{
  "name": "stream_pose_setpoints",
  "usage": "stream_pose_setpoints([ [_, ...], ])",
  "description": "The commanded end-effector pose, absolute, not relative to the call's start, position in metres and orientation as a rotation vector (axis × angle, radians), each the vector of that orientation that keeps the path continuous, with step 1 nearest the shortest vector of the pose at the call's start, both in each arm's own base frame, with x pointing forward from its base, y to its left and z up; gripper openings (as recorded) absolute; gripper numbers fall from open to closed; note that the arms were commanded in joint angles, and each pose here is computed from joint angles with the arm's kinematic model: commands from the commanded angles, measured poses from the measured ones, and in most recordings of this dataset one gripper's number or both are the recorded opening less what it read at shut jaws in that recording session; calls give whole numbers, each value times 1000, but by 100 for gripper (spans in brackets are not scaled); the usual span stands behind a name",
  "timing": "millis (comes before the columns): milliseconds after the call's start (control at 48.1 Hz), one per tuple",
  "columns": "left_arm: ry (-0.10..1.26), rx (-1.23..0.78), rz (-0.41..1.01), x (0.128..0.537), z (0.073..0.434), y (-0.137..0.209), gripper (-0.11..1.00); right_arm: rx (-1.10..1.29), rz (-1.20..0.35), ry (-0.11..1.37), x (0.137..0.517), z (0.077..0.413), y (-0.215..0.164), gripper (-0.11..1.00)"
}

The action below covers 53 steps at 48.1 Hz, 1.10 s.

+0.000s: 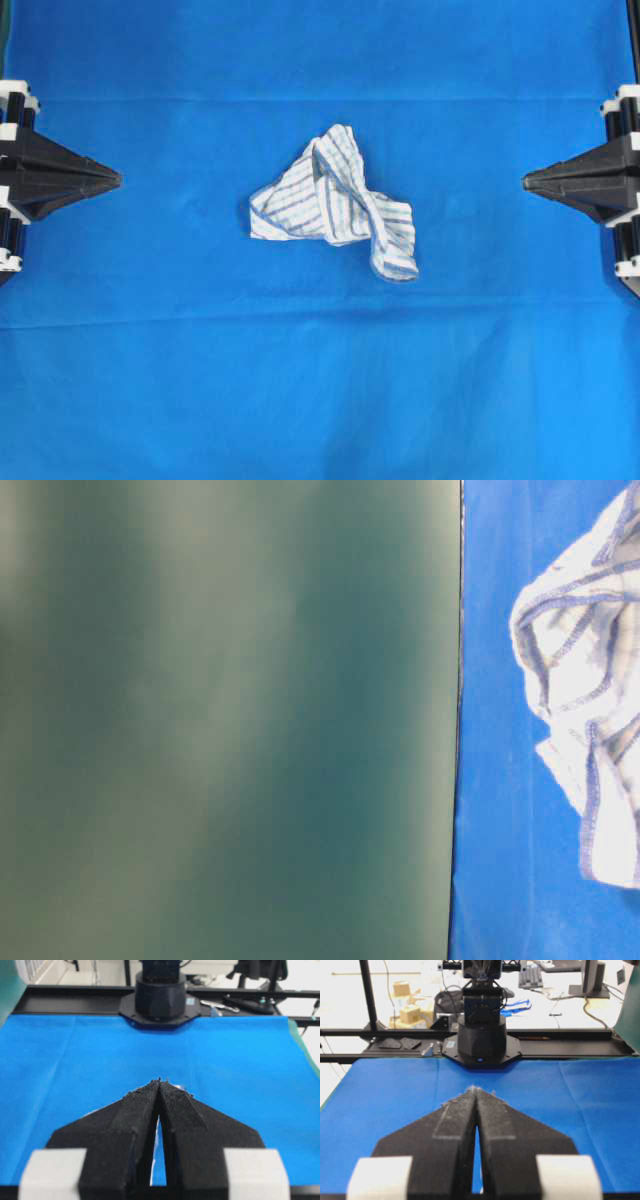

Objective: Hand over the towel.
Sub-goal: 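Reach the left gripper to the striped towel and pinch its corner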

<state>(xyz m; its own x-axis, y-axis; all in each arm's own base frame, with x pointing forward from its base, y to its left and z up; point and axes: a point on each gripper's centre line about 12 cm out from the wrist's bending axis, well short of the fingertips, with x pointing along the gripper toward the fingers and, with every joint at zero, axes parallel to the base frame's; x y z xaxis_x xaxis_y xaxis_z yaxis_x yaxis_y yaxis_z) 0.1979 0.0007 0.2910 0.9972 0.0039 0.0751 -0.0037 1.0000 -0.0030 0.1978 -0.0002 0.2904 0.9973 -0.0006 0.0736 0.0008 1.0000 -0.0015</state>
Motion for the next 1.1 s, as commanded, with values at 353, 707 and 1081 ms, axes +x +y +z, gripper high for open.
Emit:
stream_pose_setpoints([
  [353, -108, -40, 15, 220, 301, 3, 0, 18, -1, -110, 201, 306, 0, 0],
  [707, 80, -44, 69, 306, 284, 19, 35, 21, -3, -95, 203, 304, -1, 0],
  [1081, 520, -70, 120, 396, 191, 43, 94, 31, -1, -63, 206, 297, 0, 0],
])
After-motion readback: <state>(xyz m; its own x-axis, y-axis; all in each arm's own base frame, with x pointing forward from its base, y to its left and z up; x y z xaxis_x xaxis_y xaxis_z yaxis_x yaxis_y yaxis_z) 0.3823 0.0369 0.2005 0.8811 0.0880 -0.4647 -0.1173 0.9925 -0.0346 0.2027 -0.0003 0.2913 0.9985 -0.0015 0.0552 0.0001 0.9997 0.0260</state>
